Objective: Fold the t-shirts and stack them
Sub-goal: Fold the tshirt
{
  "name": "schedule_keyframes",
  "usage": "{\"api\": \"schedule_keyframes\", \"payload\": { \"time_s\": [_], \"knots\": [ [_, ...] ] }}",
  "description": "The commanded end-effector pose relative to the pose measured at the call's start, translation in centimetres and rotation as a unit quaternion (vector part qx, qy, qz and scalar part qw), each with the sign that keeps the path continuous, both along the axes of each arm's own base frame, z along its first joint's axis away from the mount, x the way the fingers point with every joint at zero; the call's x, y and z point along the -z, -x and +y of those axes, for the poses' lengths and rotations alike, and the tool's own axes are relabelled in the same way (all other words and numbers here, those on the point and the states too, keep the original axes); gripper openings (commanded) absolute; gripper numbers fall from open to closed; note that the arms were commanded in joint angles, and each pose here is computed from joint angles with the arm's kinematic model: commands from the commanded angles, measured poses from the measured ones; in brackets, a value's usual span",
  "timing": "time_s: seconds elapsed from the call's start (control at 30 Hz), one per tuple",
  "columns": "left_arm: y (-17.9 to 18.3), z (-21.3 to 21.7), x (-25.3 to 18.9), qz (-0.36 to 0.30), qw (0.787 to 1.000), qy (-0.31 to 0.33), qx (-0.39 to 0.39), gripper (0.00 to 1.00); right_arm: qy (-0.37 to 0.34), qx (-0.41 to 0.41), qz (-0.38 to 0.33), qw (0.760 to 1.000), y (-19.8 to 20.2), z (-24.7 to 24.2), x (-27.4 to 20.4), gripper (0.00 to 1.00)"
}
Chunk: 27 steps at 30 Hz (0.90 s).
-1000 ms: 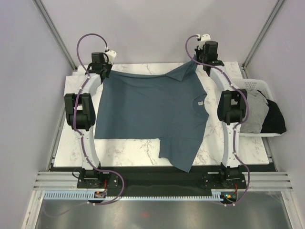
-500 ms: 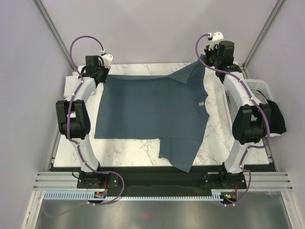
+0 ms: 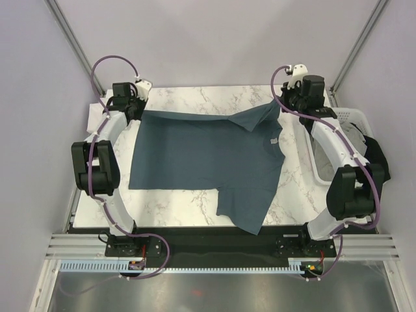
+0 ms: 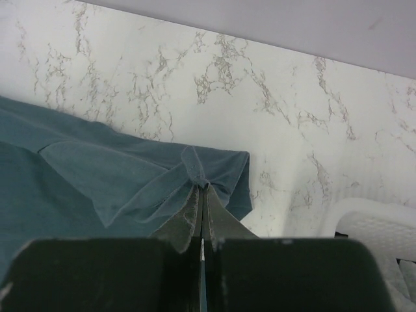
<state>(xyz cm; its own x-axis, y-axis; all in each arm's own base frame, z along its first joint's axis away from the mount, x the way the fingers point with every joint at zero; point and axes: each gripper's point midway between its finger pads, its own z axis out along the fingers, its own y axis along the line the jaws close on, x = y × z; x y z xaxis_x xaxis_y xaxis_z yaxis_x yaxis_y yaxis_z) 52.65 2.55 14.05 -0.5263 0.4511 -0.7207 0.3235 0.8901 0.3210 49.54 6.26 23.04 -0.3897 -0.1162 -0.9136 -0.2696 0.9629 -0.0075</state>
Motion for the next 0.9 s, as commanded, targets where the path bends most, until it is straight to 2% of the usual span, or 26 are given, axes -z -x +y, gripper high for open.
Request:
{"api": "schedule_keyframes", "payload": {
  "time_s": [0.0, 0.13, 0.33, 0.57, 0.87],
  "knots": [
    [0.6, -0.3, -2.1, -0.021, 1.000, 0.001, 0.014, 0.02, -0.012, -0.007, -0.042, 0.999, 1.8, 0.2, -3.9, 0.00],
    [1.4, -0.4, -2.3, -0.021, 1.000, 0.002, 0.017, 0.02, -0.017, -0.010, -0.047, 0.999, 3.5, 0.3, -4.8, 0.00],
    [2.6, -0.4, -1.4, -0.009, 1.000, 0.003, 0.017, 0.02, -0.035, -0.021, -0.017, 0.999, 5.7, 0.9, -2.6, 0.00],
    [3.6, -0.3, 0.6, 0.014, 1.000, 0.004, 0.015, 0.02, -0.037, -0.027, 0.023, 0.999, 7.4, 1.5, 1.3, 0.00],
    [6.3, -0.5, 4.5, 0.063, 0.998, 0.008, 0.015, 0.02, -0.041, -0.031, 0.032, 0.998, 9.2, 1.8, 2.5, 0.00]
  ]
}}
